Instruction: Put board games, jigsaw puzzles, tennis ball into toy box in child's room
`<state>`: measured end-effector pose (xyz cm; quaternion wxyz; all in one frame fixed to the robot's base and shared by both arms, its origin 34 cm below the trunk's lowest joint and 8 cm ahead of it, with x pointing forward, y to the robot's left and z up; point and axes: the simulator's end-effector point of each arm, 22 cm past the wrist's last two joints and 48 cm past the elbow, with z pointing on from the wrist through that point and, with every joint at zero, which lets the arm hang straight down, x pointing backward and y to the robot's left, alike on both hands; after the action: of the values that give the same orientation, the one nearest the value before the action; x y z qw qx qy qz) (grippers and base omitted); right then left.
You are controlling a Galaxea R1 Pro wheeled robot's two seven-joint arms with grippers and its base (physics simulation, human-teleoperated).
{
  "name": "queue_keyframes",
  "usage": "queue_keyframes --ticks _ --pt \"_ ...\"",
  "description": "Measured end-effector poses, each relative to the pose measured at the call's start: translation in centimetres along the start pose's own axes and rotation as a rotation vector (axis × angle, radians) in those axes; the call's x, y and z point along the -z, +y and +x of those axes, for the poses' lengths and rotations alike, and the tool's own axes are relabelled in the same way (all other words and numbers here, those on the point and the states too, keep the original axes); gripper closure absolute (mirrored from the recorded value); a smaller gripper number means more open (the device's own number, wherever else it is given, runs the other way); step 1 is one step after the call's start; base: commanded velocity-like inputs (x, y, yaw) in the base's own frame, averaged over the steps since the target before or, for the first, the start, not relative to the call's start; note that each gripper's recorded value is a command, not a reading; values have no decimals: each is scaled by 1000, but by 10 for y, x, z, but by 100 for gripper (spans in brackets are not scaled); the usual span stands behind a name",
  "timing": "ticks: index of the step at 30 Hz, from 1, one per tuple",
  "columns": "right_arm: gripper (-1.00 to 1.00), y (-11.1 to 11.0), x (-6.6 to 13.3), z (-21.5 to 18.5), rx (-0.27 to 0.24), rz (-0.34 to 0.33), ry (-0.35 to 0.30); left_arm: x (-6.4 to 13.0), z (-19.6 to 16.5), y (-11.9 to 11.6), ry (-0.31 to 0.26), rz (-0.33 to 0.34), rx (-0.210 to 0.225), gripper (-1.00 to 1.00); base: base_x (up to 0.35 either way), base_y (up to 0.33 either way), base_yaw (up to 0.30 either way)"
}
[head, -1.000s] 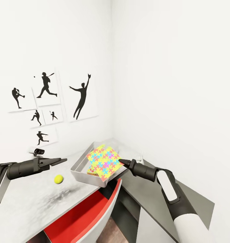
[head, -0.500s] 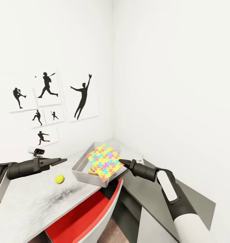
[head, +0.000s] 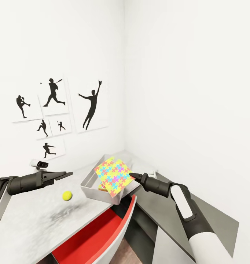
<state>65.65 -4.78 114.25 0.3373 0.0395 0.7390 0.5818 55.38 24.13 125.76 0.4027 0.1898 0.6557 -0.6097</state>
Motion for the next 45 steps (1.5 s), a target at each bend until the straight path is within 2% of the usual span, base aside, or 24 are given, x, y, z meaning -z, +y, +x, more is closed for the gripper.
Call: queue_keyframes --ticks 7,18,32,45 --pt "100 0 0 0 0 -1 -1 0 0 0 0 0 0 -100 21 9 0" --pt "100 0 1 -1 2 0 -1 0 0 0 0 -1 0 -100 179 156 0" --pt "100 0 2 -1 2 0 -3 0 0 0 -1 -2 -1 -100 193 7 0" --pt "100 -1 2 -1 0 0 -2 0 0 0 0 -1 0 -100 82 0 0"
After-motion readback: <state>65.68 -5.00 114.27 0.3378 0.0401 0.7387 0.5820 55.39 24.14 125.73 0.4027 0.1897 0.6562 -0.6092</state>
